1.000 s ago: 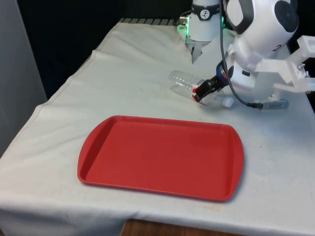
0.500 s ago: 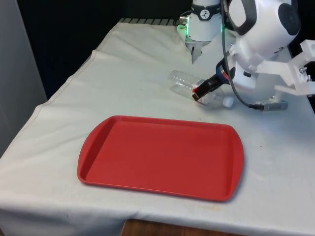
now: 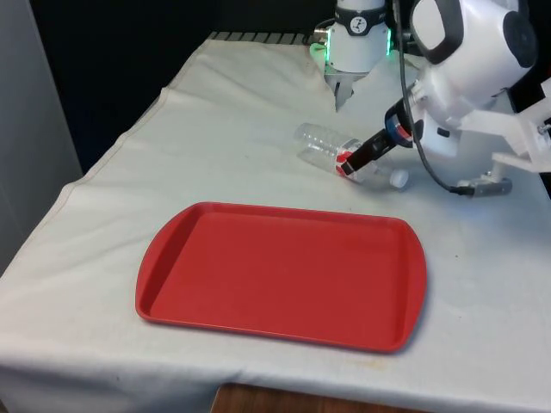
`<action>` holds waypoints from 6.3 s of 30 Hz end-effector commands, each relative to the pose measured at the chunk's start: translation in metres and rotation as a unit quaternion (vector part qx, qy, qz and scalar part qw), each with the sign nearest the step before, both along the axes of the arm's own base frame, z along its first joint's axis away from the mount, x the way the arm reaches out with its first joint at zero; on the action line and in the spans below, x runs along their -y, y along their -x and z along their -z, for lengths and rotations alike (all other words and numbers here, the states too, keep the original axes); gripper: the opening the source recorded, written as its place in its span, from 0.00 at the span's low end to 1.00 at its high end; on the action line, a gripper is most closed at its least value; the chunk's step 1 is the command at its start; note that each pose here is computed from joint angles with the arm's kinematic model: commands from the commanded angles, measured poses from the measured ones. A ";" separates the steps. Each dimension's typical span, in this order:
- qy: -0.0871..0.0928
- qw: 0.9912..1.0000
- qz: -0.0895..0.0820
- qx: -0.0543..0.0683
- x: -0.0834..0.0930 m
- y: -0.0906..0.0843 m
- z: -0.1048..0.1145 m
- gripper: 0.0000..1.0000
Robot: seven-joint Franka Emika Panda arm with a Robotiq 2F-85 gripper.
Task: Place the bottle upright on the tray.
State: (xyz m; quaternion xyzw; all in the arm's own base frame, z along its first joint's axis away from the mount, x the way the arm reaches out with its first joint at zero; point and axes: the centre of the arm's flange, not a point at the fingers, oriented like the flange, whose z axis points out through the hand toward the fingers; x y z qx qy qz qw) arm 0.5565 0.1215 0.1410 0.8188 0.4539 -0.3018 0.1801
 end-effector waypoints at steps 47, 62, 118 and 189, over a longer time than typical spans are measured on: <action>0.045 0.998 -0.039 -0.031 -0.028 -0.004 0.017 0.26; 0.051 0.998 -0.029 -0.025 -0.027 -0.009 -0.010 0.14; 0.042 0.995 0.003 0.086 -0.019 -0.054 -0.135 0.14; -0.056 0.959 0.065 0.269 0.027 -0.119 -0.174 0.14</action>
